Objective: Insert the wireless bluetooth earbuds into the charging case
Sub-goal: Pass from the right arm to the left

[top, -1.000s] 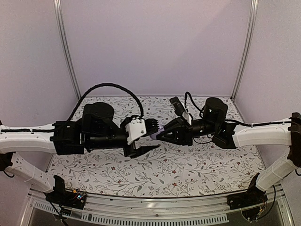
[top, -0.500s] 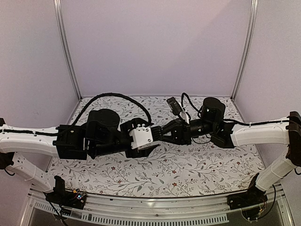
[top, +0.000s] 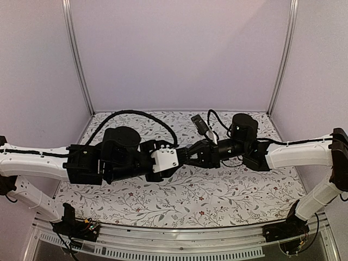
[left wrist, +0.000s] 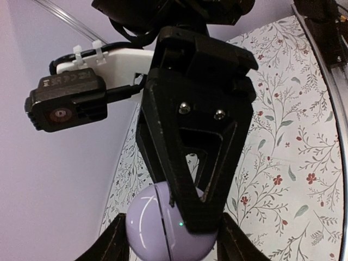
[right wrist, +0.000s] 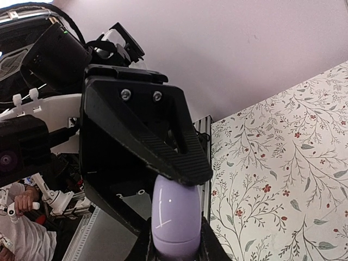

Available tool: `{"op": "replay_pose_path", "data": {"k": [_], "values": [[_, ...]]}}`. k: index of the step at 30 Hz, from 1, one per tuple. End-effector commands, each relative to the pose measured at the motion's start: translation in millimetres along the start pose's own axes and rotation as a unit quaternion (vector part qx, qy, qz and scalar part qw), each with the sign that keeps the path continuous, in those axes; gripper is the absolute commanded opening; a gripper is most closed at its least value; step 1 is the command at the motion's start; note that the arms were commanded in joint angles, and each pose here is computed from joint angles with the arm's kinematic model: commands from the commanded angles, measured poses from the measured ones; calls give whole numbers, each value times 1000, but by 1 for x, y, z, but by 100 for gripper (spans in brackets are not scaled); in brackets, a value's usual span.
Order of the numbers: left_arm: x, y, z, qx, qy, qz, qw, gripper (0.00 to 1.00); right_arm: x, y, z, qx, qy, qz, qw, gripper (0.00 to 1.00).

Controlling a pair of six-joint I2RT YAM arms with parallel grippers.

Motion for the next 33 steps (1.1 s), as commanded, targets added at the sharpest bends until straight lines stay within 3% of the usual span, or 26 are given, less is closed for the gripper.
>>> {"op": "replay_pose_path", "data": {"k": [1,6,10,14,17,19,33], "values": [[3,33,-12,-18,-29,-66,997,36,0,22,-13,-10,-34,-40,999,0],[4,32,-14,-22,-32,-65,997,23,-1,22,-14,-14,-35,-39,999,0],[4,30,-14,-20,-29,-61,998,26,-1,23,-15,-14,-38,-42,998,0],[1,27,-11,-14,-14,-49,999,39,0,23,-17,-16,-42,-44,998,0],[-2,25,-10,-13,-8,-39,999,39,-1,22,-18,-18,-42,-43,998,0],[-4,24,-10,-11,-7,-36,999,36,-1,22,-19,-18,-42,-40,998,13],[-11,-4,5,66,13,-42,997,27,14,26,-27,-25,-56,-56,997,52]]}}
Point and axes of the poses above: each gripper's point midway between its finger pads, its own x axis back along the fingers, its own z axis along the line the jaws close on, y = z × x, the point moved 3 cm from there along x, back along the fingers, and after that the axes turned 14 degrees about -x, right-handed, at the moved point
